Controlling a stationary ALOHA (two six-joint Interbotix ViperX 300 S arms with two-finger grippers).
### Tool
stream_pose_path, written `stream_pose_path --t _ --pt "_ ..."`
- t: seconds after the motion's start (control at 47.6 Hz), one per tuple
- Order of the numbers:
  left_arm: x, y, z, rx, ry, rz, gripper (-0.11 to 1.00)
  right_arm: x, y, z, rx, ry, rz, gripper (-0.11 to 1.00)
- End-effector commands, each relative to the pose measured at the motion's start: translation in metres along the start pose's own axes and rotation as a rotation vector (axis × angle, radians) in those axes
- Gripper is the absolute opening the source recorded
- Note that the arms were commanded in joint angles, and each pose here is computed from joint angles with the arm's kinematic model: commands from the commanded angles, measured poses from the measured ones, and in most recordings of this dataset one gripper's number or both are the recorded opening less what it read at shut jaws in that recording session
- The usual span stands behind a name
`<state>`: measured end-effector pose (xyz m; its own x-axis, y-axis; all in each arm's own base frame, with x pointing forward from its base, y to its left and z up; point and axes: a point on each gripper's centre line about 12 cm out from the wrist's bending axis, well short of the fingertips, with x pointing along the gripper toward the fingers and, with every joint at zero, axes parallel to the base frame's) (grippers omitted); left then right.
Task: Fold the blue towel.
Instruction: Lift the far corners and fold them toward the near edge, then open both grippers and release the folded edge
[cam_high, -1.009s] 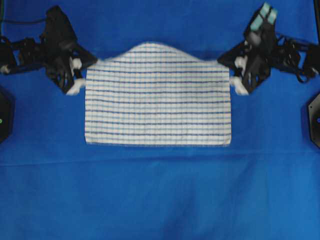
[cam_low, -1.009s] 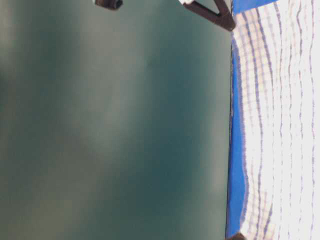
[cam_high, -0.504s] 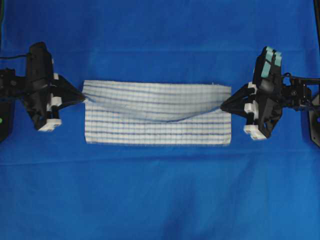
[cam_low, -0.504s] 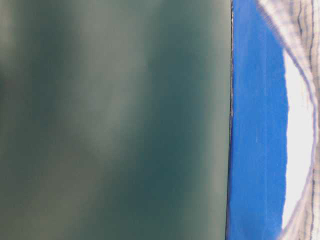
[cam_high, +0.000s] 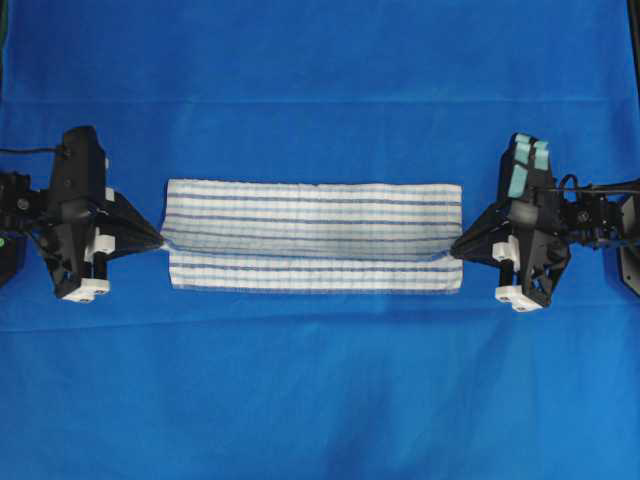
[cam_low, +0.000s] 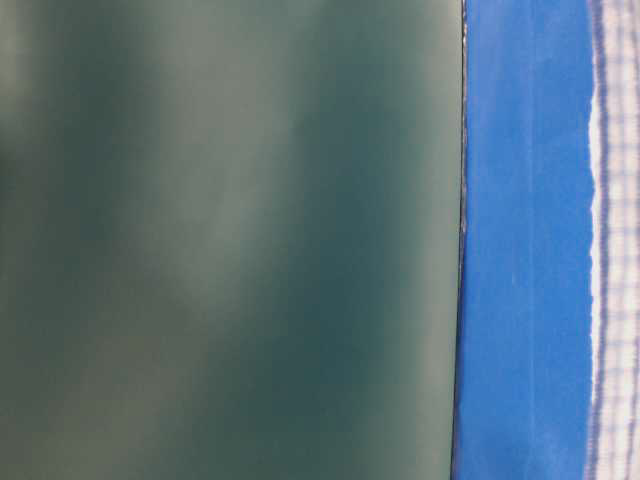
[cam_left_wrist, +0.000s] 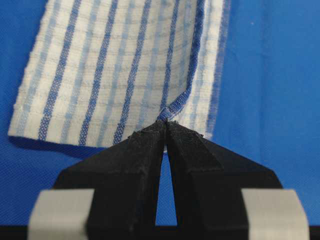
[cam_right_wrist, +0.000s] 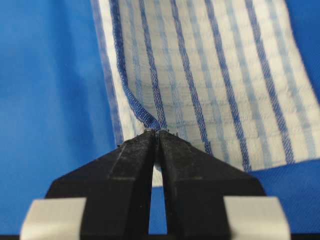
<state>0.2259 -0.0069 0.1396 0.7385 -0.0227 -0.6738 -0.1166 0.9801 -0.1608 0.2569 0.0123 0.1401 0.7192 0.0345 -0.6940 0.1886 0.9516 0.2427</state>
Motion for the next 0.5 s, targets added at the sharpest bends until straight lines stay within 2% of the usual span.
stream_pose_path --t 0.0,0.252,0.315,0.378,0.483 --pt "0.0027 -0.0039 0.0093 0.005 -0.018 -0.01 0.03 0.0017 0.0047 0.0069 0.001 -0.008 0.009 0.05" --pt "0.0079 -0.0052 0.0136 0.006 -0.021 -0.011 0.03 0.0073 0.0094 0.0087 -0.007 0.01 0.014 0.05" --pt "0.0093 -0.0047 0.0131 0.005 -0.015 -0.009 0.06 0.0076 0.0107 0.0086 -0.01 0.011 0.017 0.05" --pt "0.0093 -0.0052 0.0134 0.006 -0.015 -0.01 0.16 0.0075 0.0111 0.0084 -0.008 0.011 0.018 0.05" --pt "0.0079 -0.0054 0.0145 0.011 -0.021 -0.011 0.41 0.0072 0.011 0.008 0.01 0.016 0.017 0.06"
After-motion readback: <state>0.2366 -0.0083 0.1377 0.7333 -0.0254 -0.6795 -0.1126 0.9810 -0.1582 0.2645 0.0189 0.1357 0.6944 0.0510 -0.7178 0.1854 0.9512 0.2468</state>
